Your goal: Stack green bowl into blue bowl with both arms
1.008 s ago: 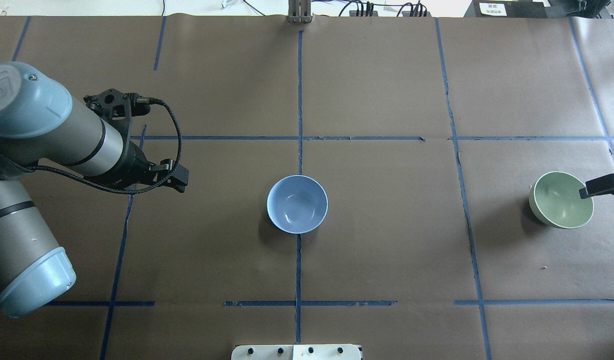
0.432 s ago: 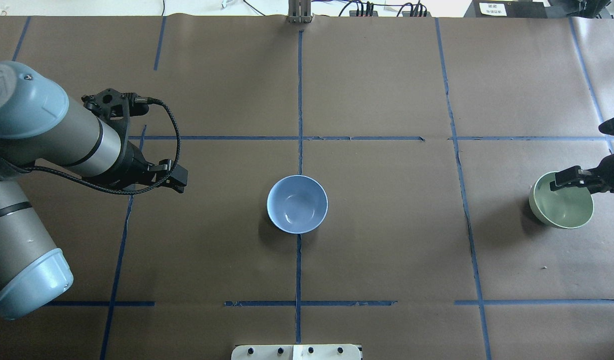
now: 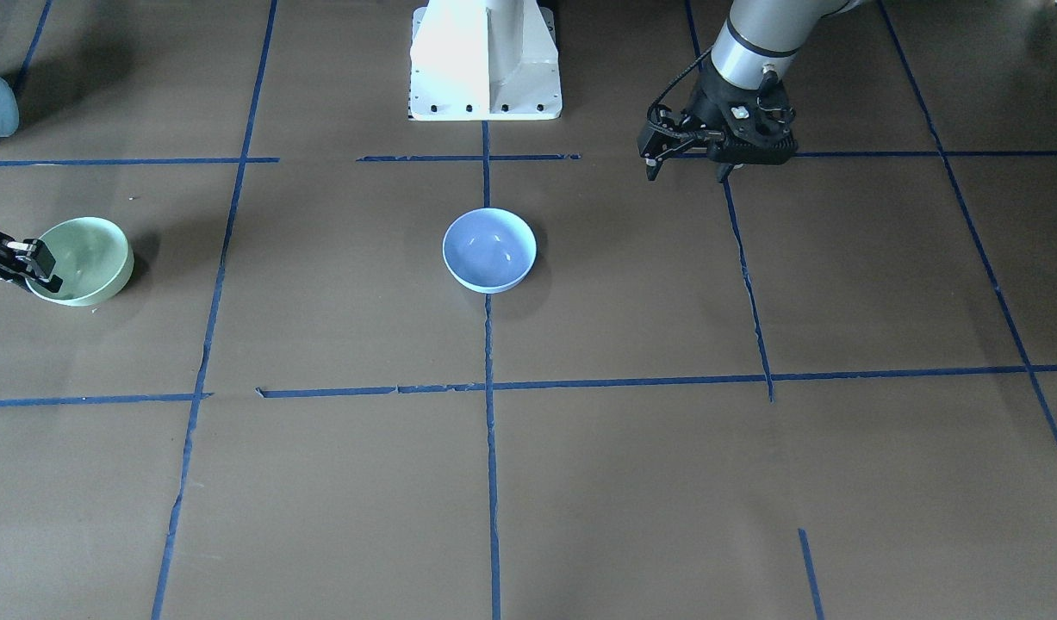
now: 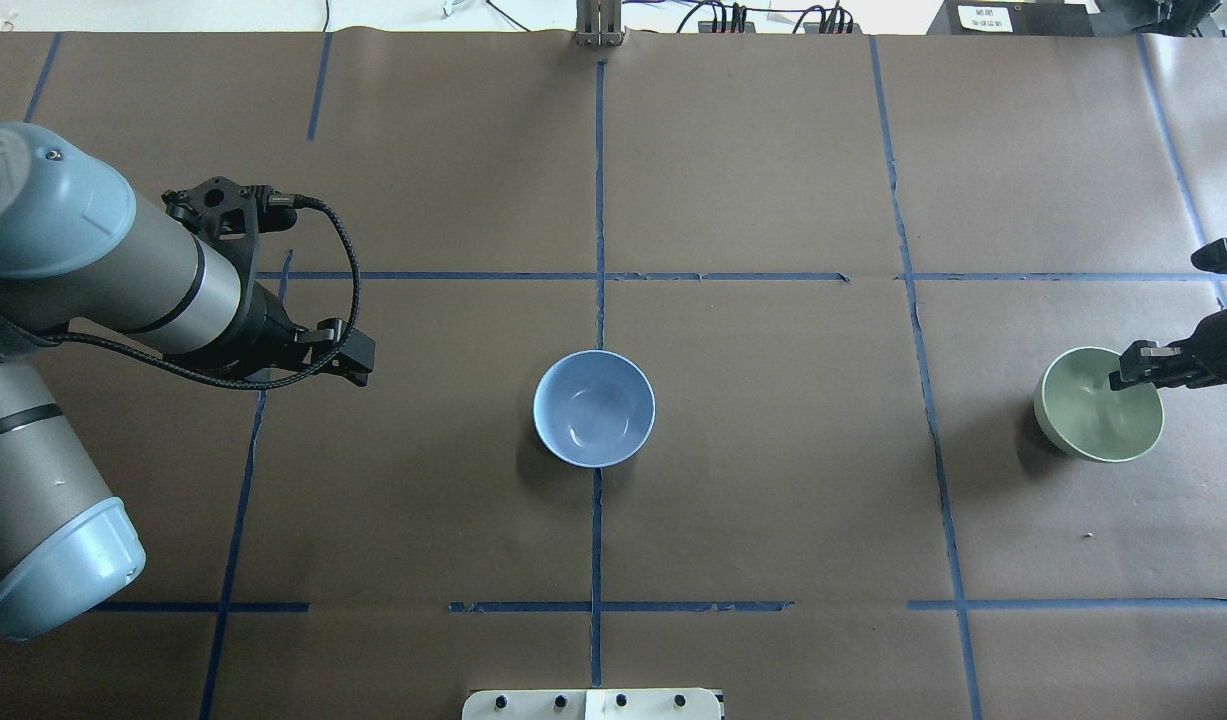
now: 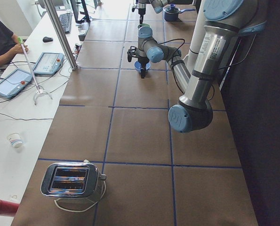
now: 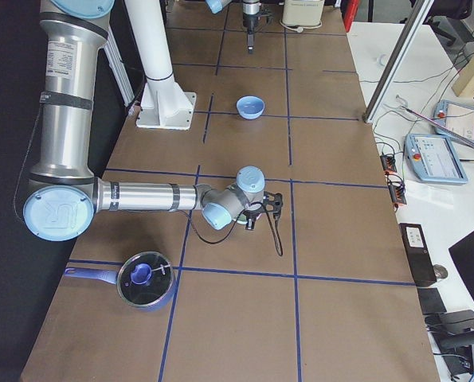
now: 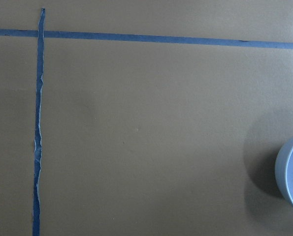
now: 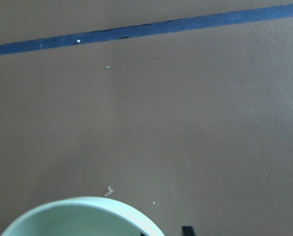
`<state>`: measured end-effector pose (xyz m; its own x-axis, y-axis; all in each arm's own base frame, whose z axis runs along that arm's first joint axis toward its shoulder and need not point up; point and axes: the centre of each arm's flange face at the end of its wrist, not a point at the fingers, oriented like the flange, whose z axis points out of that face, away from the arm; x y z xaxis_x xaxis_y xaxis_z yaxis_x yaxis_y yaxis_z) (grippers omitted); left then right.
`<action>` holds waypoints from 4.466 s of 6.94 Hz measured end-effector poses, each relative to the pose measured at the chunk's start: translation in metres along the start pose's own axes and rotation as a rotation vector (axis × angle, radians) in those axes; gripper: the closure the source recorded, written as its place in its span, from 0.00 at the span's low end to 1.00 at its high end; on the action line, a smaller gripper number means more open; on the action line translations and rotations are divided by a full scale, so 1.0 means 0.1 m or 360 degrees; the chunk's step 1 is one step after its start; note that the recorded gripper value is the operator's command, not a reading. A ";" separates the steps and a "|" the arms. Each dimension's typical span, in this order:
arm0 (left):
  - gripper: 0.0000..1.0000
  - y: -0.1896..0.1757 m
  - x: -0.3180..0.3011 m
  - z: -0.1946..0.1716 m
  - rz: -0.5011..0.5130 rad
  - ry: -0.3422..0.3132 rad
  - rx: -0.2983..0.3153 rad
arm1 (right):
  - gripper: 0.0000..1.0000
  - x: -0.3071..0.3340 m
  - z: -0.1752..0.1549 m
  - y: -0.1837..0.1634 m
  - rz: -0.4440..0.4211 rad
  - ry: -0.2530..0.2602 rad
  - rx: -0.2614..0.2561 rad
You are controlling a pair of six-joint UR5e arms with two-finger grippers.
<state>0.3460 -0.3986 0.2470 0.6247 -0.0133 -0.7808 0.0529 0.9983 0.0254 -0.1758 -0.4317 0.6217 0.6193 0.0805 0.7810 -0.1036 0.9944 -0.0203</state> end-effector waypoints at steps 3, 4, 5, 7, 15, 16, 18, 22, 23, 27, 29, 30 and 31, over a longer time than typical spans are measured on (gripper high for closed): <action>0.00 -0.01 0.00 -0.04 -0.0004 0.0006 0.0008 | 1.00 -0.87 -0.44 0.05 -0.0017 -0.0195 0.0054; 0.00 -0.04 -0.03 -0.07 -0.0014 0.0009 0.0020 | 1.00 -1.52 -0.57 0.08 -0.0001 -0.0317 0.0047; 0.00 -0.11 -0.08 -0.14 -0.0036 0.0014 0.0034 | 1.00 -2.21 -0.61 0.13 0.0070 -0.0416 0.0014; 0.00 -0.29 -0.41 -0.34 -0.0108 0.0036 0.0017 | 1.00 -3.74 -0.53 0.22 0.0233 -0.0425 -0.0018; 0.00 -0.42 -0.90 -0.62 -0.0177 0.0154 -0.0132 | 1.00 -5.43 0.23 0.93 0.0467 -0.0164 0.0126; 0.00 -0.42 -0.89 -0.63 -0.0179 0.0156 -0.0131 | 1.00 -5.42 0.26 0.95 0.0469 -0.0154 0.0129; 0.00 -0.41 -0.87 -0.65 -0.0191 0.0164 -0.0129 | 0.01 -5.42 0.31 1.00 0.0465 -0.0141 0.0137; 0.00 -0.41 -0.87 -0.63 -0.0202 0.0161 -0.0134 | 0.00 -5.15 0.17 1.09 0.0440 -0.0154 0.0185; 0.00 -0.40 -0.95 -0.60 -0.0173 0.0144 -0.0139 | 0.00 -4.71 -0.08 0.99 0.0457 -0.0159 0.0174; 0.00 -0.39 -2.32 -0.61 0.0282 -0.0020 -0.0120 | 0.00 -1.95 -1.26 0.21 0.0212 -0.0001 0.0071; 0.00 -0.44 -3.33 -0.85 0.0466 -0.0105 -0.0072 | 0.00 -0.45 -1.62 0.08 -0.0076 0.0074 0.0048; 0.00 -0.52 -3.90 -0.93 0.0517 -0.0146 -0.0058 | 0.00 0.22 -1.76 0.08 -0.0201 0.0126 0.0036; 0.00 -0.58 -4.48 -1.01 0.0533 -0.0176 -0.0059 | 0.00 0.69 -1.89 0.12 -0.0302 0.0170 -0.0001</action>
<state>-0.0156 -0.4449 0.5319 0.6832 0.3113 -0.6606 -0.1963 0.9496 0.2445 0.0134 -0.4018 0.5575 0.7066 -0.1017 0.7003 0.0234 0.9924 0.1205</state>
